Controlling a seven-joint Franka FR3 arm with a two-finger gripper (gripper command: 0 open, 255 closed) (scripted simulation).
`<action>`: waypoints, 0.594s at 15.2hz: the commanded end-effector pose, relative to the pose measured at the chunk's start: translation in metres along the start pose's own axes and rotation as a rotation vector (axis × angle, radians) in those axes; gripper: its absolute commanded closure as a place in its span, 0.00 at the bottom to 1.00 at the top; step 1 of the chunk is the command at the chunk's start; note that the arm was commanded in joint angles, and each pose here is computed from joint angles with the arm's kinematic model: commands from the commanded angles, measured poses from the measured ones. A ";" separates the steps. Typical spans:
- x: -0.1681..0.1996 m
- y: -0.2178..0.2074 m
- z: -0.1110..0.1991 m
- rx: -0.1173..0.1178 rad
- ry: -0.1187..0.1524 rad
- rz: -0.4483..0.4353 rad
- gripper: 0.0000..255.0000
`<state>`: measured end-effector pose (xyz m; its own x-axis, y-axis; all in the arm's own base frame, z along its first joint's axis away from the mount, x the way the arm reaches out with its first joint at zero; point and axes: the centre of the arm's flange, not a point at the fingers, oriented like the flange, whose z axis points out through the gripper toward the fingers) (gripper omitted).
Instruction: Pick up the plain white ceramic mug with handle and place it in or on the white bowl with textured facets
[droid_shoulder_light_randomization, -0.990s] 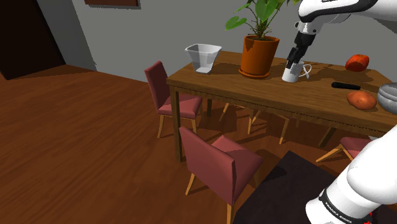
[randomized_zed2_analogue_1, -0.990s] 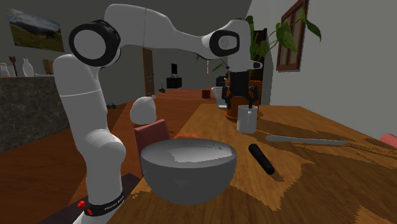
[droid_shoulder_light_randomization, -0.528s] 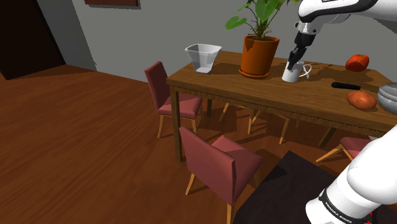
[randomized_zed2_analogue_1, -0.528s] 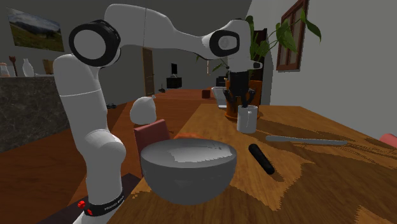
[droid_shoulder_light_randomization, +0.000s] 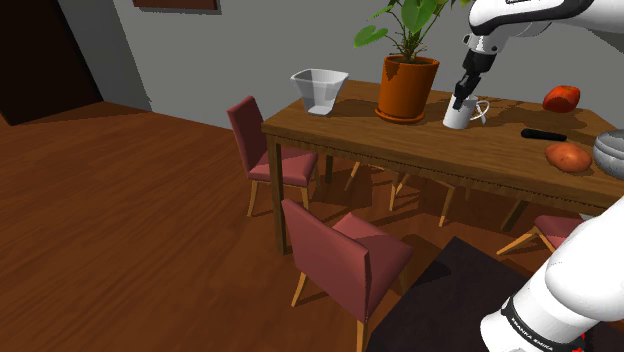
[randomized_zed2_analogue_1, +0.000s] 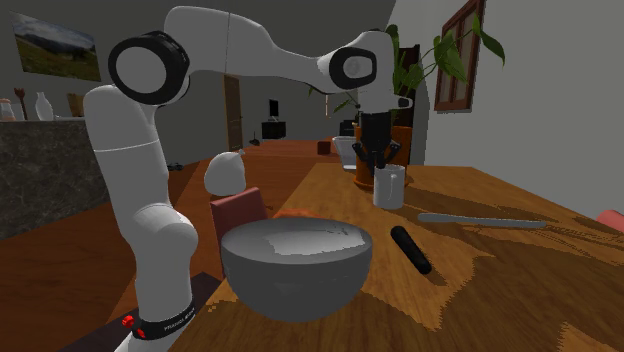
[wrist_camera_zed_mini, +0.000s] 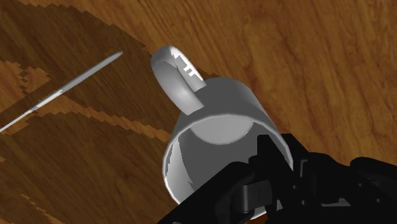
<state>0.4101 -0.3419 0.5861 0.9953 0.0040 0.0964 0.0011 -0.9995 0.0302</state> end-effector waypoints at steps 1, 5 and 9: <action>0.000 0.000 -0.005 0.000 0.000 0.000 1.00; 0.003 0.001 -0.026 0.000 0.000 0.000 1.00; 0.005 0.001 -0.047 0.000 0.000 0.000 1.00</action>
<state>0.4092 -0.3432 0.6282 0.9953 0.0041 0.0968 0.0011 -0.9995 0.0305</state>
